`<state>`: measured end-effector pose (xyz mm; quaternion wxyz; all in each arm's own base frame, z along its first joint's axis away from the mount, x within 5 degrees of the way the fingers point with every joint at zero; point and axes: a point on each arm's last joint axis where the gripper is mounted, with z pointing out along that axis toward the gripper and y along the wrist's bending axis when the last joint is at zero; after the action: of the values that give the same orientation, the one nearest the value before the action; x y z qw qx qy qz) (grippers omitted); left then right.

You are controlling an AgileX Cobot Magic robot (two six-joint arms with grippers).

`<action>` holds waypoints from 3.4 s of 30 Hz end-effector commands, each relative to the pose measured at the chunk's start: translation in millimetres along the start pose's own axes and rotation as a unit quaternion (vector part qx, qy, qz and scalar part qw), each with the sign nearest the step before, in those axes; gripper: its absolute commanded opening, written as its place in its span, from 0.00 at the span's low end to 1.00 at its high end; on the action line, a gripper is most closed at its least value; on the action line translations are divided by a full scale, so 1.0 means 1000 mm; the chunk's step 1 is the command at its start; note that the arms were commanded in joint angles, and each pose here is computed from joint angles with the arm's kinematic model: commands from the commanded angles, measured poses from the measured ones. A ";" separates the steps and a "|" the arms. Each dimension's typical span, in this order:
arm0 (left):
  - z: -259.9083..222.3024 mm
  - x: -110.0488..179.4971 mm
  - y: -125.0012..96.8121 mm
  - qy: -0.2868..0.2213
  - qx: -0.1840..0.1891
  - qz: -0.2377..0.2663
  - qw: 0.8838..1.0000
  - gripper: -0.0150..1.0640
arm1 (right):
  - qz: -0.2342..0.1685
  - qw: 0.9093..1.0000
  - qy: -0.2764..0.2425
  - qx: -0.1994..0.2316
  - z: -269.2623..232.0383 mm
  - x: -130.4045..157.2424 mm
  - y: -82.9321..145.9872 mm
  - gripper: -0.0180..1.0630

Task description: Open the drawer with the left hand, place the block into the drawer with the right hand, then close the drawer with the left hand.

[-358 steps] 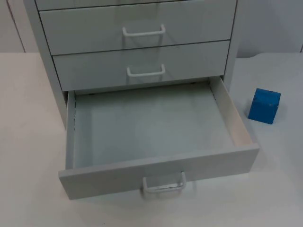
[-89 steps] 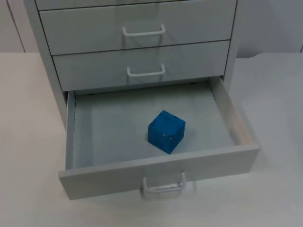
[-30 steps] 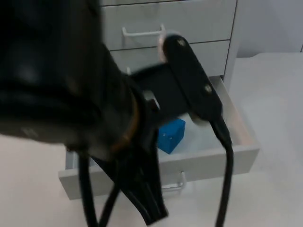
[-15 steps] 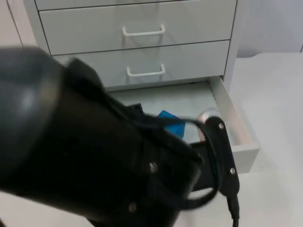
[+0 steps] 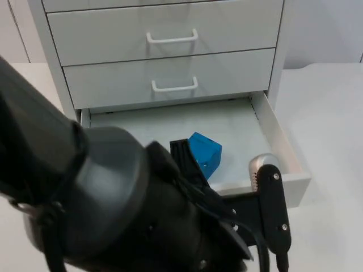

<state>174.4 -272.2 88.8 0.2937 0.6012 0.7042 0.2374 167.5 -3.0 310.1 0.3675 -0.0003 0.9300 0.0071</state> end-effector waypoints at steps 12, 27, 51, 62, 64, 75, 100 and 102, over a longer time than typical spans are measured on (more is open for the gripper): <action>0.029 0.016 0.036 0.013 -0.066 -0.051 0.996 0.01 | -0.007 1.000 -0.011 -0.001 -0.001 -0.001 0.001 0.99; 0.045 0.031 0.066 0.019 -0.118 -0.090 0.989 0.01 | -0.005 1.000 -0.016 -0.002 -0.001 -0.002 0.001 0.99; 0.118 0.066 0.131 0.088 -0.140 -0.199 0.966 0.01 | -0.005 0.999 -0.036 0.000 -0.001 -0.005 0.001 0.99; 0.114 0.059 0.131 0.097 -0.147 -0.175 0.969 0.01 | -0.005 0.999 -0.036 0.000 -0.001 -0.005 0.001 0.99; 0.108 0.057 0.122 0.133 -0.132 -0.157 0.970 0.01 | -0.005 0.999 -0.037 0.000 -0.001 -0.005 0.001 0.99; 0.017 0.032 0.076 0.108 0.086 -0.209 0.968 0.01 | -0.005 0.999 -0.035 -0.001 -0.001 -0.005 0.001 0.99; -0.066 0.087 0.161 0.045 0.189 -0.411 0.891 0.01 | -0.005 1.000 -0.028 -0.001 -0.001 -0.004 0.001 0.99; -0.072 0.097 0.170 0.045 0.177 -0.429 0.885 0.01 | -0.005 1.000 -0.025 -0.001 -0.001 -0.003 0.001 0.99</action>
<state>236.8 -158.8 235.3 0.2193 0.2918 0.9309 -0.0100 171.0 -3.4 313.6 0.3929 -0.0011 0.9196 0.0048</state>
